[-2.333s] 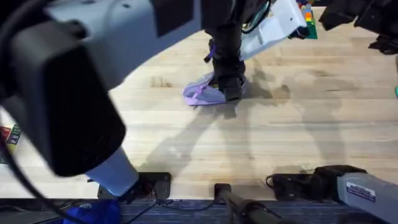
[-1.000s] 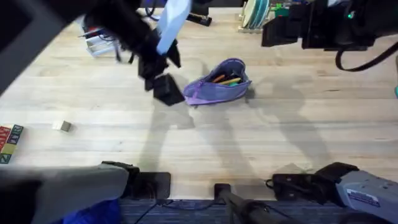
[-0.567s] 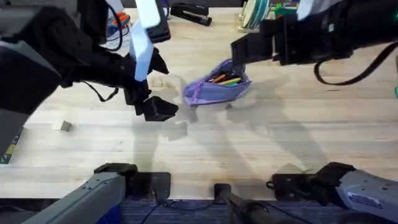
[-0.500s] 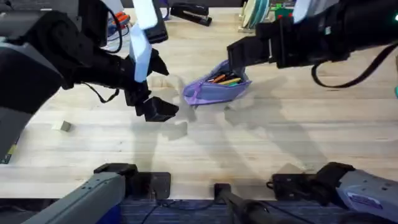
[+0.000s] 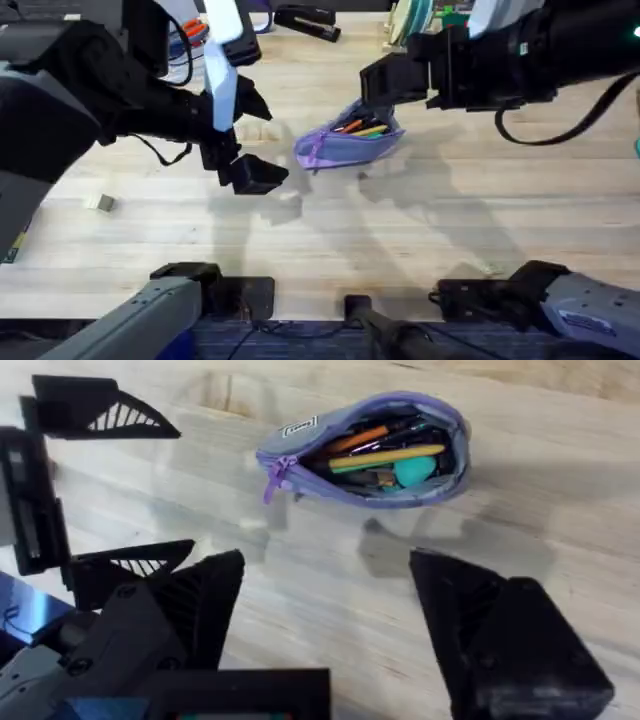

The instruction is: Unzip the bag, pick up the pens from the table one at a time and place them inside, then zip the bag closed.

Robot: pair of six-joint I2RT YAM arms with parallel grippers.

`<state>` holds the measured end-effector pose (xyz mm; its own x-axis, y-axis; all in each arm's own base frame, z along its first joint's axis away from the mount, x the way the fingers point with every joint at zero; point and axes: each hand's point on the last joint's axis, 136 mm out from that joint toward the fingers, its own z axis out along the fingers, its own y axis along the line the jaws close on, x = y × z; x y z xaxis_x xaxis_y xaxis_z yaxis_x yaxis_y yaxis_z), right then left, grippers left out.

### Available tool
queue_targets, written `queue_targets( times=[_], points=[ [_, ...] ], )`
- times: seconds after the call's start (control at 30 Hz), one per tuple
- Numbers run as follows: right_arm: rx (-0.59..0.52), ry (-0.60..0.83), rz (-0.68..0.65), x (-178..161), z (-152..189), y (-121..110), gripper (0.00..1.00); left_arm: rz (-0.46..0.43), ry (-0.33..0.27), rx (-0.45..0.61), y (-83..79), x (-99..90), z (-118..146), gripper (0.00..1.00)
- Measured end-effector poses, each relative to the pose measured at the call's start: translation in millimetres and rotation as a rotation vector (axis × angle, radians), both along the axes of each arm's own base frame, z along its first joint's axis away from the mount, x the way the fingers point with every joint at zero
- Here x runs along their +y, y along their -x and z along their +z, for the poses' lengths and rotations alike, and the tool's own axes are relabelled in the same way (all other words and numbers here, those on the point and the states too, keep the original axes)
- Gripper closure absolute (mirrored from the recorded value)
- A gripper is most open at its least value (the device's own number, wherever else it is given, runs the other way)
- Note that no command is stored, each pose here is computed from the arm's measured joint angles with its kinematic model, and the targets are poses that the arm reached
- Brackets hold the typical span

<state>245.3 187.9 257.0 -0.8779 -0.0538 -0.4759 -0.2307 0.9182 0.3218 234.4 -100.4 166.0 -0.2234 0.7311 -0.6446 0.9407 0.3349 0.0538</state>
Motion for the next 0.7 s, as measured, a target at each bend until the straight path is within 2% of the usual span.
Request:
queue_targets(
  times=[0.5, 0.7],
  points=[
    [0.033, -0.036, 0.066, 19, 0, 17, 0.006, 0.0, 0.001, 0.006, 1.3, -0.1, 0, 0.008],
    [0.046, -0.049, 0.053, 21, 0, 18, 0.006, -0.002, 0.001, 0.011, 1.0, -0.2, -1, 0.006]
  ],
)
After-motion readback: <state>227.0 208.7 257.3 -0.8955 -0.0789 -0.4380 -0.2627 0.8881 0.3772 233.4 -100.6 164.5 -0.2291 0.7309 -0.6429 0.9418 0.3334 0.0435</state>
